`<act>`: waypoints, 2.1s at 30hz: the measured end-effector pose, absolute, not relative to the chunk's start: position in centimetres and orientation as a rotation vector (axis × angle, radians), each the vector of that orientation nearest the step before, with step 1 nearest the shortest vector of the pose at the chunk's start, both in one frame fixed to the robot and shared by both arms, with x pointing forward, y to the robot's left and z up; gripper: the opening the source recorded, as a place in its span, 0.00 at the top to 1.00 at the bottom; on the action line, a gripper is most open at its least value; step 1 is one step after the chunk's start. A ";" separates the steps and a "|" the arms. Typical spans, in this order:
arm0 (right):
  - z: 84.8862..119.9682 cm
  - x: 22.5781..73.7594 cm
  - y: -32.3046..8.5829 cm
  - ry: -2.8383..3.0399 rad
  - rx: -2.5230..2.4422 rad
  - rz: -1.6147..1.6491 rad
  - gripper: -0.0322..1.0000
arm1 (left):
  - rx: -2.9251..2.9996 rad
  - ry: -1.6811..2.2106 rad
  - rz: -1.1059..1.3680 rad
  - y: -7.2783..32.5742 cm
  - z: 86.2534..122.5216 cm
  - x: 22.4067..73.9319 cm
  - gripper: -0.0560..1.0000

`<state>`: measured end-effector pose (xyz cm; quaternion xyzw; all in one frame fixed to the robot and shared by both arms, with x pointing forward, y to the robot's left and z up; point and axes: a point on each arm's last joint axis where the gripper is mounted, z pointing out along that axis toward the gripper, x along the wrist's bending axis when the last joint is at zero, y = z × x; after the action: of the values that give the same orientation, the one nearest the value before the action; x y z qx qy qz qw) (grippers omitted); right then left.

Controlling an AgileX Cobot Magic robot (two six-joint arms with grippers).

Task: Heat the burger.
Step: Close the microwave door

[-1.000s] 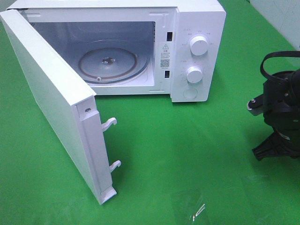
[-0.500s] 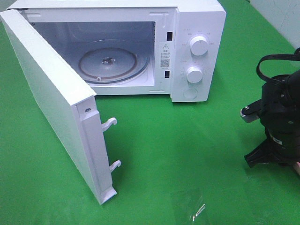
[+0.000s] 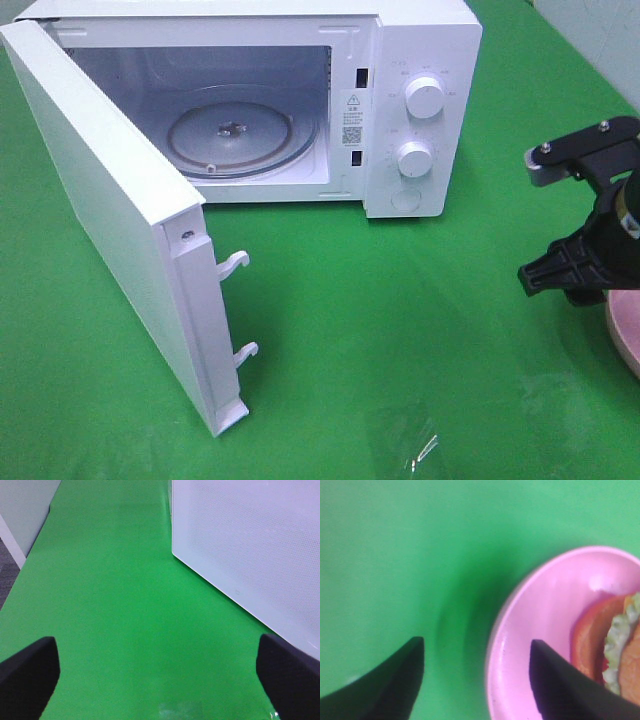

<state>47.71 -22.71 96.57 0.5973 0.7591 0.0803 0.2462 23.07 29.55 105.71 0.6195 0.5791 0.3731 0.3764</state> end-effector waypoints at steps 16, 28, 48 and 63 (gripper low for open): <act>105.3 39.3 -23.7 2.201 1.627 0.624 0.22 | 1.585 1.481 0.954 29.6 105.7 23.1 0.01; 107.6 33.1 -26.2 2.115 1.589 0.800 0.23 | 1.585 1.481 0.954 29.6 105.7 23.1 0.01; 106.1 26.3 -29.6 1.764 1.590 0.962 0.23 | 1.585 1.481 0.954 29.6 105.7 23.1 0.01; 105.8 23.7 -29.9 1.546 1.459 1.050 0.23 | 1.585 1.481 0.954 29.6 105.7 23.1 0.01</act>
<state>23.75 -29.87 105.75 0.5703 0.6043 0.4103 0.3757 23.07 29.55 105.71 0.6195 0.5791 0.3731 0.3764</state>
